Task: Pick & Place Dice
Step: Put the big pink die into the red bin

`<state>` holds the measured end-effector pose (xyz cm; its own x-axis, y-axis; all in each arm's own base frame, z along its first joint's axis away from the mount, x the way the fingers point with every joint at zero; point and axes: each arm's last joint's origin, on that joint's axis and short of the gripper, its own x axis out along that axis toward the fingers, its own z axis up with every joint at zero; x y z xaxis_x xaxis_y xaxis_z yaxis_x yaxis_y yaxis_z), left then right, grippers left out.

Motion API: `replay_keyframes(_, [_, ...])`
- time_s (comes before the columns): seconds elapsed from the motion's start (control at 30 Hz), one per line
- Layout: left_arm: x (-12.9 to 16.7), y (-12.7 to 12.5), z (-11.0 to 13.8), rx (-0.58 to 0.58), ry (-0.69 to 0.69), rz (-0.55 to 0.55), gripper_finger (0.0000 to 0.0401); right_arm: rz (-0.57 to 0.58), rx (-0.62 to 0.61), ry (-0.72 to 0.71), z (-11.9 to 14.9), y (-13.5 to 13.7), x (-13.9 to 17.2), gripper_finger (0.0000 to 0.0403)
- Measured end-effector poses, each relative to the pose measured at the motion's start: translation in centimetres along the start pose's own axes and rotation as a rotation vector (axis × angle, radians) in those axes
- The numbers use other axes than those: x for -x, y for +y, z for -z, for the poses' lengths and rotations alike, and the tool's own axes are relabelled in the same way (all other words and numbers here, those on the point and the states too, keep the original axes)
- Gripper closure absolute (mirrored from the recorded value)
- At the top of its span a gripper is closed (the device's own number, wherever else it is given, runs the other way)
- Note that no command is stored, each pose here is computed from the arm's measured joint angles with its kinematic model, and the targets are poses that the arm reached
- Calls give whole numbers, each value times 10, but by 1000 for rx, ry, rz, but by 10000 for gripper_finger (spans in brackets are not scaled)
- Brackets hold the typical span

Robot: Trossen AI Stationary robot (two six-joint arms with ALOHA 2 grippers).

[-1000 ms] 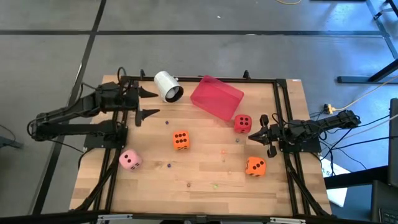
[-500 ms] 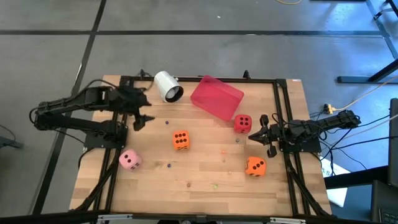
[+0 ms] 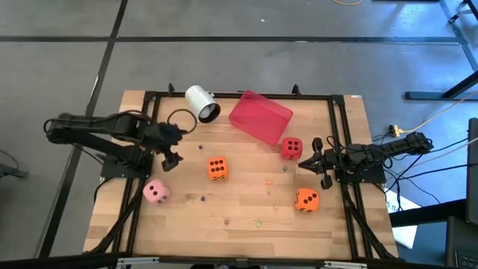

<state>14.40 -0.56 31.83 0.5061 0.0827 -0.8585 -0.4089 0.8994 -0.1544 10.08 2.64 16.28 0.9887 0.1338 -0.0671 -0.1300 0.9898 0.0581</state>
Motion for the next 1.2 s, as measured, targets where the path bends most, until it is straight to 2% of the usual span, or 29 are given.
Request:
replay_keyframes(0.33, [-24,-27,1,-55,128,-7,83,0,0,0,0,0,0,378])
replay_keyframes(0.57, [-32,-39,18,-58,279,-125,81,0,0,0,0,0,0,378])
replay_keyframes(0.7, [-34,-45,25,-16,301,-171,81,0,0,0,0,0,0,378])
replay_keyframes(0.93, [-36,-58,34,29,331,-170,81,0,0,0,0,0,0,378])
replay_keyframes(1.2, [-34,-67,47,161,400,-210,81,0,0,0,0,0,0,378])
